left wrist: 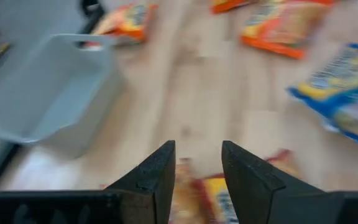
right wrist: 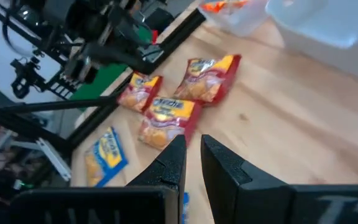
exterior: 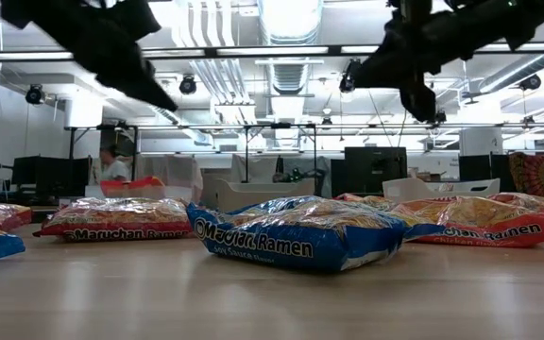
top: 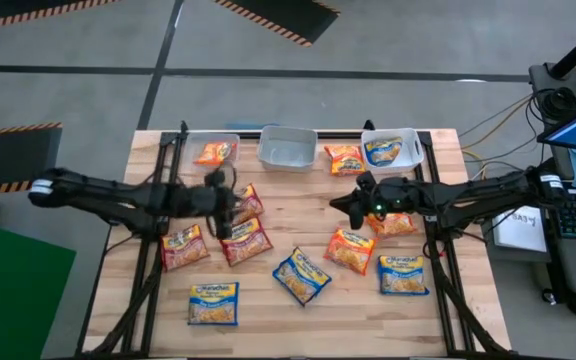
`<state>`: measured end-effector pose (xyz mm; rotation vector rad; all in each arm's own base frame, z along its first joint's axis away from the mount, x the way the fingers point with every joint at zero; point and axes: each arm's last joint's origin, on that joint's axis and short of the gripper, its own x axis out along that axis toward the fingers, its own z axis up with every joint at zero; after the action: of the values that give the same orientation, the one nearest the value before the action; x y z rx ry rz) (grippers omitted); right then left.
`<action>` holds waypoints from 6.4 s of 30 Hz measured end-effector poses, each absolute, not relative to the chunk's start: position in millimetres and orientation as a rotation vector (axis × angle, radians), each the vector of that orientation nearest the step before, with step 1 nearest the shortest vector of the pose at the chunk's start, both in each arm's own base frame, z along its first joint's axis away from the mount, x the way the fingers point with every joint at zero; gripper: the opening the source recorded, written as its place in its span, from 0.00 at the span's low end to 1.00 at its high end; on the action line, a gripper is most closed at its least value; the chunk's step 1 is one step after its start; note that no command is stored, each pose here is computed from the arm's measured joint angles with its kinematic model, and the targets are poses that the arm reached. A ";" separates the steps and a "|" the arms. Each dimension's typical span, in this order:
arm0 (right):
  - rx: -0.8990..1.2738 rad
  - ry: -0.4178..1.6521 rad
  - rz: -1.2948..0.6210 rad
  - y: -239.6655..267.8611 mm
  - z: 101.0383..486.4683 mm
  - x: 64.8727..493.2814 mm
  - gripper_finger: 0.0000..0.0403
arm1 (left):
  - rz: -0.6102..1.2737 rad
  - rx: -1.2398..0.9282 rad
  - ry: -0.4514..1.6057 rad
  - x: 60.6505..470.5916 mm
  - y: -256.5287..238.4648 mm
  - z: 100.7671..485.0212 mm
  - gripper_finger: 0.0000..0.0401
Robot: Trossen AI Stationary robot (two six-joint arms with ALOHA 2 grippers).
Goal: Sort Maruchan noodles
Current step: Put the red noodle pack into the grey bin
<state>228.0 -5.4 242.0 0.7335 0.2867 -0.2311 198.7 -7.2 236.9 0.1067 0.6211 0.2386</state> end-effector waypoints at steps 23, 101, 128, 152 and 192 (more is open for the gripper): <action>0.513 0.960 -0.381 -54.2 251.8 271.7 0.09 | 0.284 0.124 0.742 199.5 -7.8 194.8 0.28; 0.720 0.596 -0.489 -15.0 247.9 305.4 0.29 | 0.341 0.259 0.650 229.6 -4.4 131.1 0.10; 0.735 0.678 -0.404 -81.8 189.3 407.8 0.32 | 0.411 0.123 0.770 171.7 0.4 126.5 0.10; 0.749 0.702 -0.374 -94.2 184.9 418.4 0.16 | 0.434 0.134 0.818 178.9 0.7 104.1 0.10; 0.810 0.649 -0.231 -106.0 135.0 431.2 0.72 | 0.440 0.112 0.764 187.3 7.0 97.0 0.10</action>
<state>431.2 -106.0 135.0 0.8100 0.6490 -0.2308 187.3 7.0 97.0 0.1122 0.7643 0.4399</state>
